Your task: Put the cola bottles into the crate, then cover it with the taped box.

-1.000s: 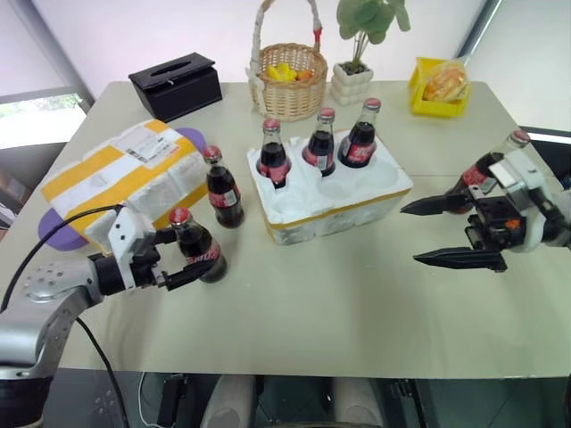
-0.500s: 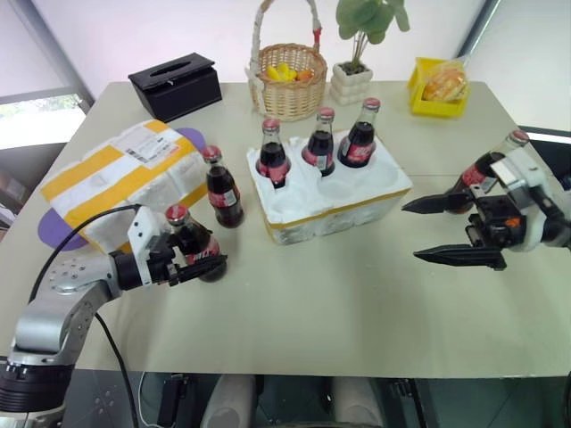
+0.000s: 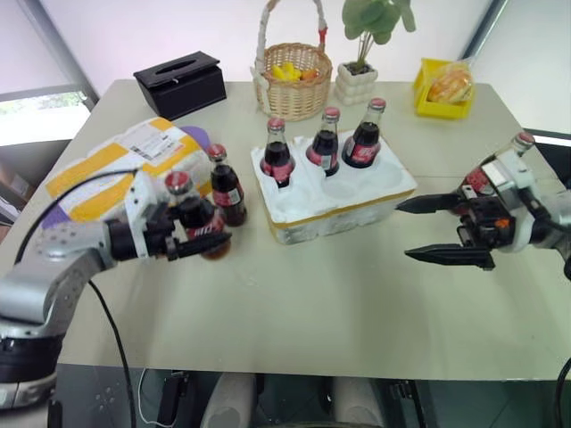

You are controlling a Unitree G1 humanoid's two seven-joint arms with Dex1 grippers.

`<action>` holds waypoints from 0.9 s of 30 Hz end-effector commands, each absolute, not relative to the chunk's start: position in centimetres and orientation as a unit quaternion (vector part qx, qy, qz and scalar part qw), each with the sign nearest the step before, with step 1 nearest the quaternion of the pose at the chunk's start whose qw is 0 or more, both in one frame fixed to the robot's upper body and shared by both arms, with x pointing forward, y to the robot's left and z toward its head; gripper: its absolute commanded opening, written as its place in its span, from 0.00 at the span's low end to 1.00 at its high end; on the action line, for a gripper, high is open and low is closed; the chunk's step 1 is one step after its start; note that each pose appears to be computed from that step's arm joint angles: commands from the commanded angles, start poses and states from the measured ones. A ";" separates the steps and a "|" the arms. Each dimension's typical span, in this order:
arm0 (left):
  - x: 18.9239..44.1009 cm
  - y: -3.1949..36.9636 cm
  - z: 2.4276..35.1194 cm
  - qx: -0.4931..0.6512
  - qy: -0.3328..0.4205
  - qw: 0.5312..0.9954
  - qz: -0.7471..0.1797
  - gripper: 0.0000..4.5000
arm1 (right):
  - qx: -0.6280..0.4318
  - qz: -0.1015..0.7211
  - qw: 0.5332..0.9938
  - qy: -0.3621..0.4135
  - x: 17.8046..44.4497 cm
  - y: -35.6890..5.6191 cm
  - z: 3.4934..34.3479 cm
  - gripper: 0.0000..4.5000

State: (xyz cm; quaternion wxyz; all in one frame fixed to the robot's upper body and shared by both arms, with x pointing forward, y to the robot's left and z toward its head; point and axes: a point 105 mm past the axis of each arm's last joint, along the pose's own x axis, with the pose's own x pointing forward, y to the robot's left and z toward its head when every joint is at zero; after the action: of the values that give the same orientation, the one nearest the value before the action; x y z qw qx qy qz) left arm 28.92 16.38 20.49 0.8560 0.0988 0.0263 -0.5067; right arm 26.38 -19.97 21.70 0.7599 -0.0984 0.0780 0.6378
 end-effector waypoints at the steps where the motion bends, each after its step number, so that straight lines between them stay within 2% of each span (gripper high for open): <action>1: 29.0 14.3 22.8 0.088 -0.006 0.836 -0.541 0.64 | -0.110 0.642 0.757 0.063 26.0 -19.5 22.4 1.00; 7: 29.2 10.5 25.4 0.066 -0.019 0.800 -0.596 0.64 | -0.103 0.632 0.766 0.058 26.0 -19.5 22.7 1.00; 14: 30.2 7.8 26.6 0.057 -0.012 0.794 -0.605 0.64 | -0.101 0.622 0.775 0.055 25.7 -19.2 22.6 1.00; 27: 29.7 9.1 28.2 0.058 -0.011 0.787 -0.614 0.64 | -0.098 0.607 0.788 0.045 26.2 -19.0 22.6 1.00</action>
State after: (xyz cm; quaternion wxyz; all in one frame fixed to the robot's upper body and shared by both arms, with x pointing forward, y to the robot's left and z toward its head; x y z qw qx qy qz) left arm 30.40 8.92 24.84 0.7926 0.0450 0.0496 -0.6061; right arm 26.43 -19.29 21.43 0.7901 -0.0856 0.0701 0.6029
